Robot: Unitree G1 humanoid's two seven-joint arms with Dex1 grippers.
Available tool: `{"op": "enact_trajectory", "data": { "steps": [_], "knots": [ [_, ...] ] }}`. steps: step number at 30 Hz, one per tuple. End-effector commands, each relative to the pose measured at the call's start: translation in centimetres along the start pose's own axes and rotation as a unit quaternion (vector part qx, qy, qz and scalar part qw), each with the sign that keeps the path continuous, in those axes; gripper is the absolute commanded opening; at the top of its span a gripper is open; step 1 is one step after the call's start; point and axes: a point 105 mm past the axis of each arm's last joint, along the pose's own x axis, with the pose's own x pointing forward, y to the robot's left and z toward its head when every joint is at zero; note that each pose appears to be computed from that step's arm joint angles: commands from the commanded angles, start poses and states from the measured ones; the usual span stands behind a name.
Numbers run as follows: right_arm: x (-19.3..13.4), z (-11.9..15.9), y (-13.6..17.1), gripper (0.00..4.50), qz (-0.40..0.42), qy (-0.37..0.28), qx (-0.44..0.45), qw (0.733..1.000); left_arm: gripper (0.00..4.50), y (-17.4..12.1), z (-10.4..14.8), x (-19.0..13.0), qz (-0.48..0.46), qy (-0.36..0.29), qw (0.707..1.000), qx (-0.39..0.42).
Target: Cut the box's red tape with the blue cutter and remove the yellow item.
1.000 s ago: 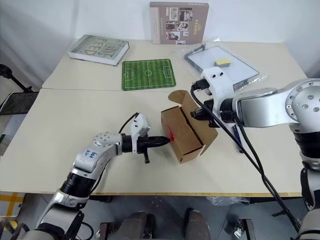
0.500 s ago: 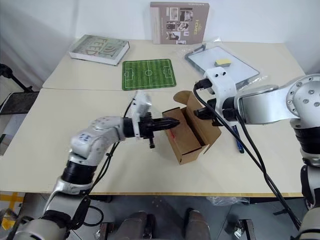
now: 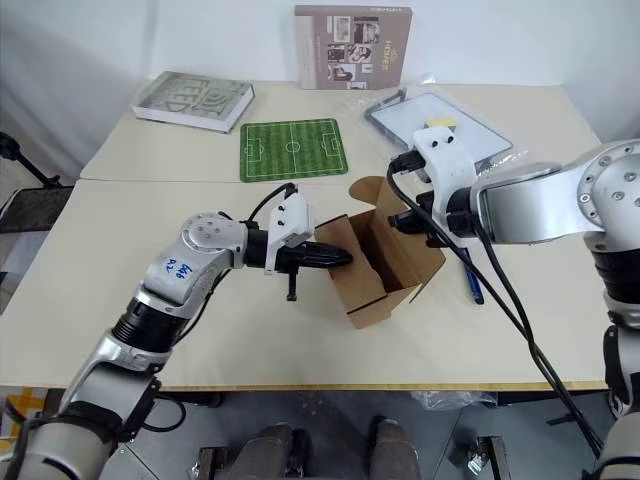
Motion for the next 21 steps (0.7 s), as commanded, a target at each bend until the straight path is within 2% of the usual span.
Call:
{"op": "enact_trajectory", "data": {
  "steps": [1, 7, 16, 21],
  "knots": [
    [-0.7, 0.5, 0.3, 0.03, 0.011, -0.005, -0.010, 1.000, 0.00, -1.6, -3.8, 0.1, -0.038, 0.092, 0.995, -0.004],
    [-0.5, 0.5, 0.1, 0.03, 0.011, 0.000, -0.001, 1.000, 0.00, -2.4, -4.9, -0.7, -0.045, 0.121, 0.992, -0.002],
    [-0.2, -0.9, -2.9, 0.03, -0.014, 0.016, 0.075, 0.997, 0.00, -3.0, -5.9, -1.8, -0.027, 0.135, 0.990, -0.023],
    [1.2, -2.9, -3.3, 0.03, -0.011, 0.034, 0.115, 0.993, 0.00, -2.4, -6.3, -1.3, -0.006, 0.130, 0.991, -0.027]
  ]
}}
